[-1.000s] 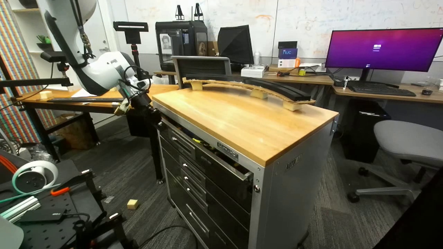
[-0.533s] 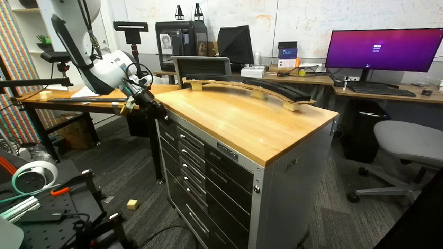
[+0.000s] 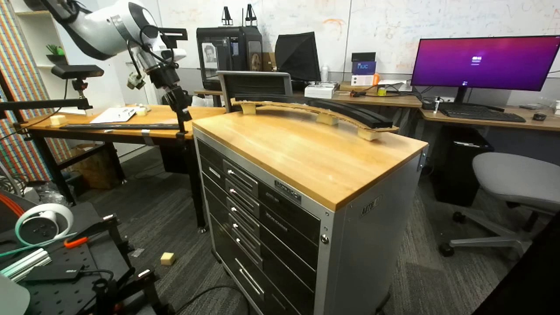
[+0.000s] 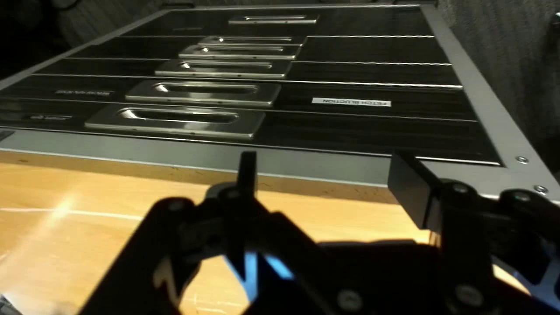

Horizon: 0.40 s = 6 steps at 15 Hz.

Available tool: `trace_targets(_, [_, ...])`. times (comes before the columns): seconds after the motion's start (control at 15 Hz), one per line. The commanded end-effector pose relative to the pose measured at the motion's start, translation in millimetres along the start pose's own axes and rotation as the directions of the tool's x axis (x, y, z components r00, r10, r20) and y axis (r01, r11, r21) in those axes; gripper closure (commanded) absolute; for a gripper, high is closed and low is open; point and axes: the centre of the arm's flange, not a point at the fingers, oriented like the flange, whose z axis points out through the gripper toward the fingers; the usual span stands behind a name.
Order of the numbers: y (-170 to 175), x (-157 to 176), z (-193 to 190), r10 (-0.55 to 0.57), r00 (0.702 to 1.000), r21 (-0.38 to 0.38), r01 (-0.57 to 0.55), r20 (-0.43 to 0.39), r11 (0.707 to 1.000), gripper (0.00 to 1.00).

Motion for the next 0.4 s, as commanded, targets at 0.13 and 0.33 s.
trace_targets(0.13, [45, 0, -130, 0.049, 0.996, 0.227, -0.066, 0.079, 0.972, 0.00])
trace_targets(0.33, [32, 2, -119, 0.049, 0.996, 0.220, -0.063, 0.068, 0.973, 0.00])
